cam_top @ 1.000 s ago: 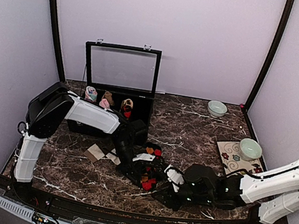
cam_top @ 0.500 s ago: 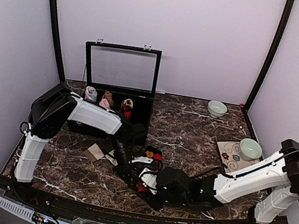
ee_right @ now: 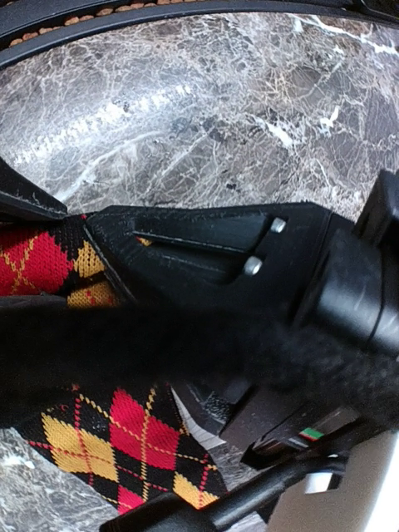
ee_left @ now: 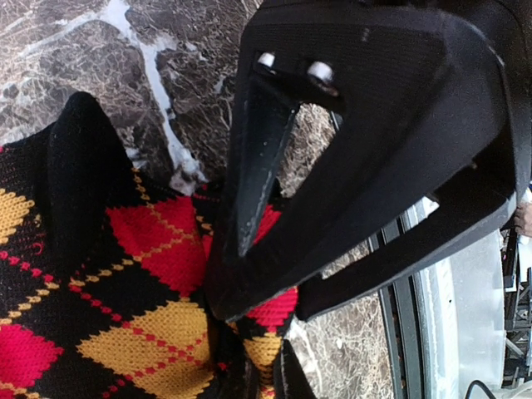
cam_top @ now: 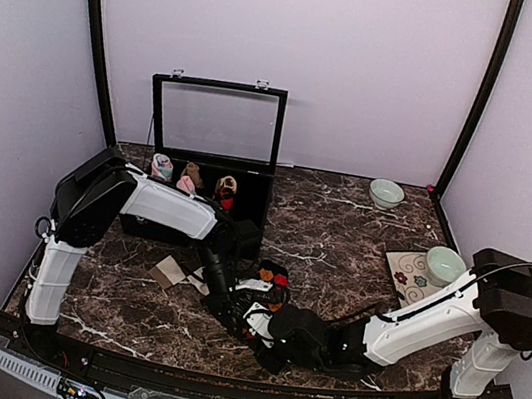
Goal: Roll the socks
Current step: Roll the sock at the center of the board.
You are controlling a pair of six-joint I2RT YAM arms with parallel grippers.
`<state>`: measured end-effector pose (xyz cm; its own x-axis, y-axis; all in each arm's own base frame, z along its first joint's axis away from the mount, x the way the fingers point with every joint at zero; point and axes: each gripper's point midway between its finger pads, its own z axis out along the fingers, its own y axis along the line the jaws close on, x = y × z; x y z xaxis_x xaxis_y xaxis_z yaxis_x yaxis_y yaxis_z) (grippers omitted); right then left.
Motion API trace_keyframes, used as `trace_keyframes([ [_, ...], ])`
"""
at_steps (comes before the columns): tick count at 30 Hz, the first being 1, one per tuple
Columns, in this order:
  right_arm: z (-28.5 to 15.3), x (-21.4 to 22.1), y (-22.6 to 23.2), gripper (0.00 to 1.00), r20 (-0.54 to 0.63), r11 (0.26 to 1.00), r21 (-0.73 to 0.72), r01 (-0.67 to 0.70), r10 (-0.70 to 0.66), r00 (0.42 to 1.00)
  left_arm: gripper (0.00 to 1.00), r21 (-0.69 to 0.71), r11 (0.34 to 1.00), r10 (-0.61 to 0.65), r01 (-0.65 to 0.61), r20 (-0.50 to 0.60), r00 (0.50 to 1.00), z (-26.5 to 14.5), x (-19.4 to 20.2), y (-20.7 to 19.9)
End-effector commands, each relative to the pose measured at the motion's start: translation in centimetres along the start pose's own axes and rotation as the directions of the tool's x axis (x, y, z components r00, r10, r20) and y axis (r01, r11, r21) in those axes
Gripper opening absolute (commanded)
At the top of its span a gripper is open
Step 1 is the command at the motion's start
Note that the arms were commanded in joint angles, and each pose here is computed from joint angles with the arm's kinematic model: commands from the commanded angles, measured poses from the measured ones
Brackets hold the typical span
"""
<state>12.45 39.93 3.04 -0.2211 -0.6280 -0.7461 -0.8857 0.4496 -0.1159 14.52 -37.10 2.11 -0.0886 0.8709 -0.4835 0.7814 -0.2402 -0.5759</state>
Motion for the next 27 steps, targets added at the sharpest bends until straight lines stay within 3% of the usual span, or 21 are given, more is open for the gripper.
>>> trace_keyframes([
  [1,0.3,1.1,-0.1,0.27,-0.013,1.0,0.01,-0.018,0.019,1.0,0.01,-0.036,0.998,-0.057,0.051,-0.174,0.983,1.1,4.0,0.7],
  [6,0.1,3.0,0.5,0.19,-0.061,0.999,-0.036,-0.028,0.026,0.998,0.05,-0.043,0.998,-0.05,0.043,-0.158,0.986,0.7,3.1,0.9],
  [12,-0.1,4.4,0.7,0.18,-0.074,0.997,-0.057,-0.054,0.049,0.996,0.14,-0.042,0.999,-0.03,0.025,-0.123,0.992,0.4,3.1,0.0],
  [16,0.3,5.3,1.0,0.15,-0.086,0.994,-0.077,-0.078,0.071,0.994,0.33,-0.072,0.997,-0.014,0.008,-0.088,0.996,0.3,3.0,-0.2],
  [17,0.4,5.6,1.1,0.14,-0.091,0.993,-0.082,-0.083,0.076,0.993,0.42,-0.083,0.997,-0.008,0.002,-0.08,0.997,0.2,2.9,-0.3],
  [27,0.4,7.2,0.5,0.13,-0.107,0.973,-0.126,-0.193,0.18,0.978,0.47,-0.24,0.97,0.024,-0.02,0.013,1.0,-3.3,3.5,-0.4],
])
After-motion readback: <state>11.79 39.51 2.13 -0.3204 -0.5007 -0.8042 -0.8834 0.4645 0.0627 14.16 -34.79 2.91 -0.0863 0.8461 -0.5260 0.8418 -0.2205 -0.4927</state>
